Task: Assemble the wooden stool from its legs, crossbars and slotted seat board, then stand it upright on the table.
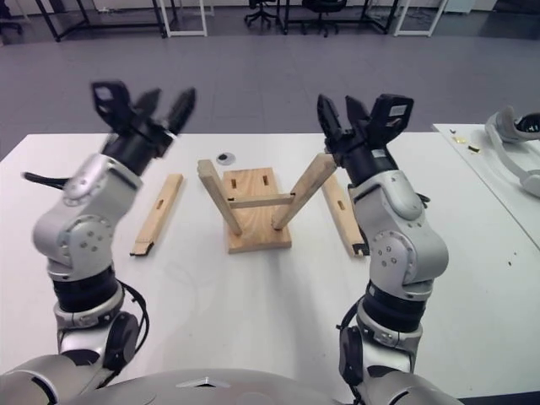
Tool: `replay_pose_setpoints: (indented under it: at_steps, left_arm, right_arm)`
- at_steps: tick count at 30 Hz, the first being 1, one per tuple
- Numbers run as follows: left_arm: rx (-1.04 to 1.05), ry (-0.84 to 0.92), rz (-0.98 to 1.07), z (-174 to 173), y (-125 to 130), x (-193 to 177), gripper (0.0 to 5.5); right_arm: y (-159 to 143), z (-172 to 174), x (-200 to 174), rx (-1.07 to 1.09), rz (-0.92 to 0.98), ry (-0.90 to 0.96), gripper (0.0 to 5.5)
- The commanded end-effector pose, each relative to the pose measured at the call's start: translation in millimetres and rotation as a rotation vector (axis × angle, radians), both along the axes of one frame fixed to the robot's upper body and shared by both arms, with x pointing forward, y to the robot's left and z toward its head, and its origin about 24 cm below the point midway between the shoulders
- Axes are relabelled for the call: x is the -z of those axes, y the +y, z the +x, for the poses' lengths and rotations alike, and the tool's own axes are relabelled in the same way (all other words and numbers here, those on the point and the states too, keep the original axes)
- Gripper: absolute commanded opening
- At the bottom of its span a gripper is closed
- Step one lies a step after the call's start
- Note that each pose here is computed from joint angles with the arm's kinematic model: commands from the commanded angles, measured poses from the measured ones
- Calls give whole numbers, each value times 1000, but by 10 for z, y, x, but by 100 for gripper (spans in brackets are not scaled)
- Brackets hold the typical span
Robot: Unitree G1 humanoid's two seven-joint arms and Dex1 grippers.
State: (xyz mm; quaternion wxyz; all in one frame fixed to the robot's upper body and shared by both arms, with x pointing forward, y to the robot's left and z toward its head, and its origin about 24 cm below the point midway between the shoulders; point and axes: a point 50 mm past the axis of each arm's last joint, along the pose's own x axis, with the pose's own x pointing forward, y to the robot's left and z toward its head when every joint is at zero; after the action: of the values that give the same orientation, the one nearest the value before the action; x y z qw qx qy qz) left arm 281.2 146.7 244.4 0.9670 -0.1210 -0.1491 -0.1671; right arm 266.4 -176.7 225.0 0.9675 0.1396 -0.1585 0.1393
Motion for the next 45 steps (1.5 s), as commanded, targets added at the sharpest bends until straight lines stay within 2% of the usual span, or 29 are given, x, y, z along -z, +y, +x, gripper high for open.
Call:
replay_pose_setpoints:
  at_steps: [1, 3, 4, 6, 8, 10, 11, 13, 16, 21, 25, 27, 30, 33, 36, 40, 43, 45]
  left_arm:
    - [64, -165, 84, -58, -43, -546, 390]
    - [129, -174, 114, -87, -165, -637, 390]
    - [156, -146, 109, -91, -210, -591, 390]
    - [187, 9, 65, -32, -279, -213, 390]
    - [188, 238, 95, 40, -380, 491, 390]
    - [211, 408, 215, 63, -533, 1142, 390]
    - [211, 408, 274, 98, -593, 1237, 390]
    - [201, 345, 298, 198, -634, 1158, 390]
    - [161, 256, 283, 316, -566, 978, 390]
    - [142, 150, 228, 308, -473, 670, 390]
    - [71, -25, 111, 211, -165, 139, 390]
    - [-3, -56, 101, 154, 57, 59, 390]
    - [-104, 65, 126, 76, 310, 354, 390]
    - [-170, 318, 209, -87, 383, 1012, 390]
    - [-150, 408, 221, -182, 237, 1284, 390]
    - [-59, 351, 208, -183, -148, 1097, 390]
    - [27, 318, 150, -142, -506, 894, 390]
    - [70, 338, 171, -142, -665, 920, 390]
  right_arm:
    - [-100, -20, -730, -52, -88, -224, 277]
    - [-102, 62, -858, -76, -138, -206, 277]
    - [-83, 121, -771, -98, -143, -141, 277]
    - [-32, 249, -200, -164, -84, 104, 277]
    - [6, 235, 589, -156, -64, 369, 277]
    - [77, 128, 1088, -131, -84, 494, 277]
    - [176, 120, 1116, -157, -96, 483, 277]
    - [273, 178, 991, -187, -95, 415, 277]
    - [202, 278, 720, -154, -68, 297, 277]
    - [195, 317, 497, -130, -29, 188, 277]
    - [-128, 256, 140, 32, 46, 7, 277]
    - [-359, 186, 153, 147, 66, -4, 277]
    - [-532, 56, 428, 242, 47, 93, 277]
    - [-486, -32, 830, 239, -33, 264, 277]
    - [-369, -28, 1023, 192, -93, 338, 277]
    - [-68, 16, 981, 104, -200, 351, 277]
    - [421, 25, 793, 0, -357, 279, 277]
    - [722, 8, 743, -70, -418, 260, 277]
